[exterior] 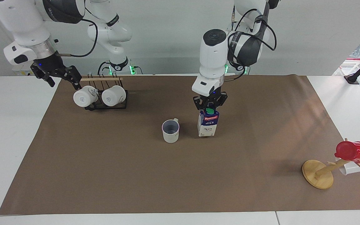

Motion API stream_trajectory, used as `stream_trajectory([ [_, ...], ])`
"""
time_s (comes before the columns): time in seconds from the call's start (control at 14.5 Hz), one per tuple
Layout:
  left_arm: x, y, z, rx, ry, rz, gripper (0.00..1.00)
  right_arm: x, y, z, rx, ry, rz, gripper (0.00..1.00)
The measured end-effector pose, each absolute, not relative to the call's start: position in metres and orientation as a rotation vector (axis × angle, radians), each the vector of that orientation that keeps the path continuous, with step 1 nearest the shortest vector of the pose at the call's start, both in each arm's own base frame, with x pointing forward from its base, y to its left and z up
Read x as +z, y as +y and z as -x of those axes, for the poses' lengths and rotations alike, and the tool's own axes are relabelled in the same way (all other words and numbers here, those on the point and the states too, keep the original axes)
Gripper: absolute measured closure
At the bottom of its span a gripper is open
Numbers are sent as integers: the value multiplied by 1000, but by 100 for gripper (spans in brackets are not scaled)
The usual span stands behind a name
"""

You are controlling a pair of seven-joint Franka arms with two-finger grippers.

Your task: Place cup and milk on table

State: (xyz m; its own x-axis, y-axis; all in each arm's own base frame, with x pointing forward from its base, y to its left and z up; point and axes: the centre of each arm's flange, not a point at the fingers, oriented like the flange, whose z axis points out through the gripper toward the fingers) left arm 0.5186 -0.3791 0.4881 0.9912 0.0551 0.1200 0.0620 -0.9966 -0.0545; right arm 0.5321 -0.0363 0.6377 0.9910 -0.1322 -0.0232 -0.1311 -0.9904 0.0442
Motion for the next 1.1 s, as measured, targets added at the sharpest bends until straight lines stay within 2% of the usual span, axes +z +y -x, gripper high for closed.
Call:
stream_trajectory([
  [0.21, 481, -404, -515, -226, -85, 3083, 62, 659, -26, -533, -44, -180, -3097, 0],
  [0.48, 471, -430, -500, -232, -49, 3086, 62, 653, -27, -541, -56, -183, -3095, 0],
  [1.1, 458, -432, -501, -234, -86, 3063, 62, 654, -9, -542, -53, -133, -3097, 0],
])
